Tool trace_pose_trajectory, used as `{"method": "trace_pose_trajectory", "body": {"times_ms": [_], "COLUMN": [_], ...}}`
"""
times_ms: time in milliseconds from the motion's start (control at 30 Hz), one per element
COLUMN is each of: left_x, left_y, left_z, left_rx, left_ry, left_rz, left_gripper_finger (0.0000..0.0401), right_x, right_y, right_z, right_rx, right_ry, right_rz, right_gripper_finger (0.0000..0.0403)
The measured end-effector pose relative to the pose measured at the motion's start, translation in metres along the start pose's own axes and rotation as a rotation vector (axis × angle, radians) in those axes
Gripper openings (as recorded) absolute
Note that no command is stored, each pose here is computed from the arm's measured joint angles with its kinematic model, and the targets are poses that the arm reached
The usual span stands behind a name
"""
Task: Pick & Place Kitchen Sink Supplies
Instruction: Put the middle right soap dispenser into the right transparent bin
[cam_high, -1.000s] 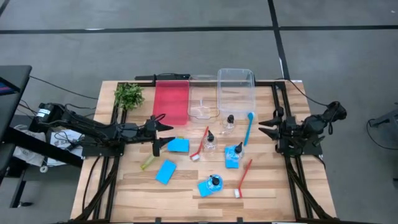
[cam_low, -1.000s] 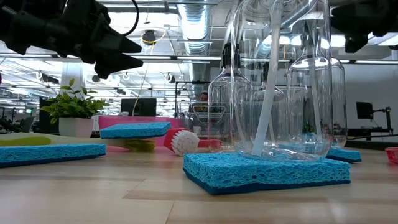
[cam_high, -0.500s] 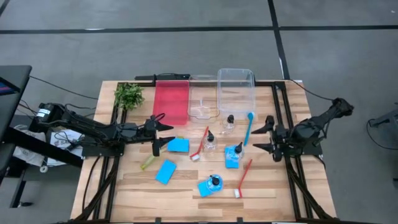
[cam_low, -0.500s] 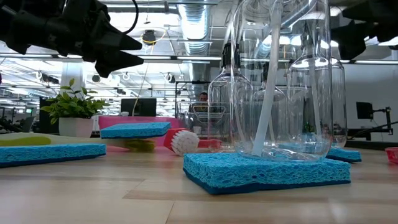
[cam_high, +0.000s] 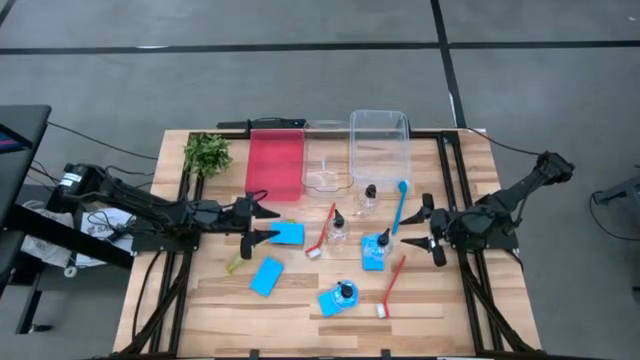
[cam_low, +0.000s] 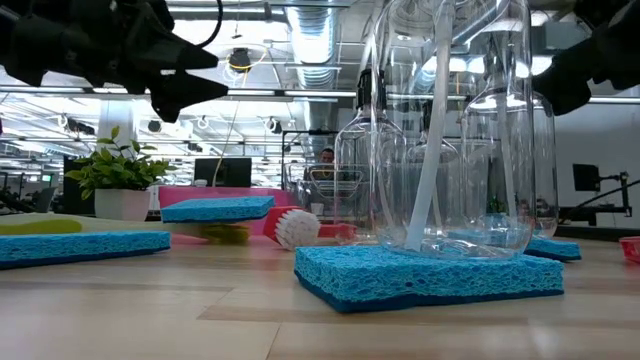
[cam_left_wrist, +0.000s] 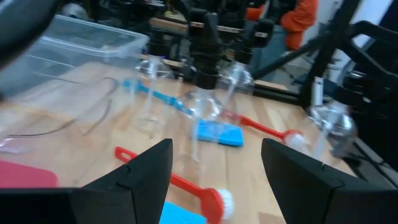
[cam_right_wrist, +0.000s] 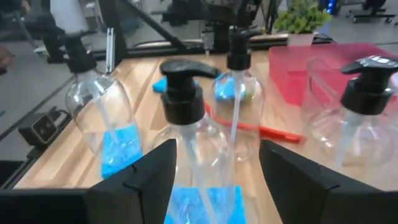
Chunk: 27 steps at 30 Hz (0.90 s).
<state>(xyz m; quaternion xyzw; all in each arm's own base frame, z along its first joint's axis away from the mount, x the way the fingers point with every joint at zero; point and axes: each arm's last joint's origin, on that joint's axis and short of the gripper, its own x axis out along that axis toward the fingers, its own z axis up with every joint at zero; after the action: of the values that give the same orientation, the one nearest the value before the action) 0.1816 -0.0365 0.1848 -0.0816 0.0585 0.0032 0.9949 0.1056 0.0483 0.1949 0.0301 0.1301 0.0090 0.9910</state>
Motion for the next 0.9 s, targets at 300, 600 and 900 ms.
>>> {"method": "trace_pose_trajectory", "body": {"times_ms": [300,600,900], "left_x": [-0.002,-0.004,-0.005], "left_y": [-0.009,-0.016,-0.019], "left_z": [-0.002,-0.001,-0.001], "left_rx": [0.068,0.149,0.147], "left_ry": [0.007,-0.009,-0.019], "left_rz": [-0.051,-0.093,-0.108], "left_gripper_finger": [0.0248,0.0248,0.0248], "right_x": [0.006,0.013,0.027], "right_y": [0.004,0.008,0.015], "right_z": [-0.002,0.001,0.005], "right_rx": [-0.015,0.001,-0.013], "right_ry": [0.032,0.0,-0.046], "right_rz": [0.015,0.009,0.006], "right_gripper_finger": [0.0219,0.0222,0.0239]}}
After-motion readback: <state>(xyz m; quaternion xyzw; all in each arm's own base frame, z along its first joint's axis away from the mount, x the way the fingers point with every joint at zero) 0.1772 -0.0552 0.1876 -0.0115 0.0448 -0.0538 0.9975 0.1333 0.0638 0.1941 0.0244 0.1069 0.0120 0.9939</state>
